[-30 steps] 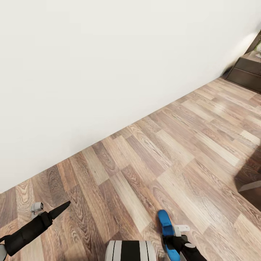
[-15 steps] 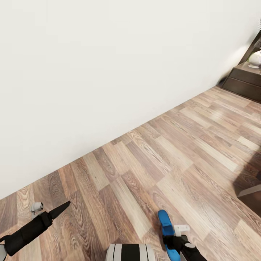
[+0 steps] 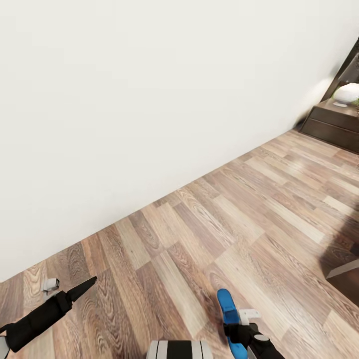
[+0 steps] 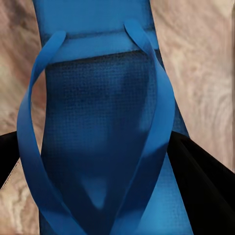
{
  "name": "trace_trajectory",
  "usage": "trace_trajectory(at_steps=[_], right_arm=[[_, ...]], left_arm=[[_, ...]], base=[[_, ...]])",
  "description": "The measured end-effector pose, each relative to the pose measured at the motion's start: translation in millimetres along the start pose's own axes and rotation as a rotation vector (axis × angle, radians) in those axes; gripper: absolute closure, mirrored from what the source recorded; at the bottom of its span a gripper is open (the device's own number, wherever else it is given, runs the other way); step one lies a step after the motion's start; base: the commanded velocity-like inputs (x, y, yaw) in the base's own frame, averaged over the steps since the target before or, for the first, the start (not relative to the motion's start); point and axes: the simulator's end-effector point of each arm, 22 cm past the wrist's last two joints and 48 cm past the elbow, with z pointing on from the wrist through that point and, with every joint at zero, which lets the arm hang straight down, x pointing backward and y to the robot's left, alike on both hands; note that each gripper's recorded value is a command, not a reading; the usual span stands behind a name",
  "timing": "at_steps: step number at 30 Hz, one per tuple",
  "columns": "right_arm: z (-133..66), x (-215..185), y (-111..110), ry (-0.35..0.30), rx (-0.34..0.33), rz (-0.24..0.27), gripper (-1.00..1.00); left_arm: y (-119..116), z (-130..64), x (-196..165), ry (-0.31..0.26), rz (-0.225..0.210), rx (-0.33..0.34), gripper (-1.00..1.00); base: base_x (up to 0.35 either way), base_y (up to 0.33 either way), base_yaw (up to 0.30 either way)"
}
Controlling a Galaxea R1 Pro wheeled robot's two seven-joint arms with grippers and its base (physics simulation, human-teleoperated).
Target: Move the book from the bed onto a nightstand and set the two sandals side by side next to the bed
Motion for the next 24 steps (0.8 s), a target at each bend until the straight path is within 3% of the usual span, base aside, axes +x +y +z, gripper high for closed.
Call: trace_trajectory(at_steps=[18,24], right_arm=[[-18.0,-37,1,-0.08,-0.002,0.002,1.0],[-27.0,-64,1,-0.156,-0.01,0.006,1.0]], left_arm=[[-28,-5.4,-15,-0.033,0.049,0.039,-1.0],[-37,-7.0,-20,-0.044,0.066,0.051,-1.0]], base=[[0.0,0.0,0.0],[0.0,0.0,0.0]])
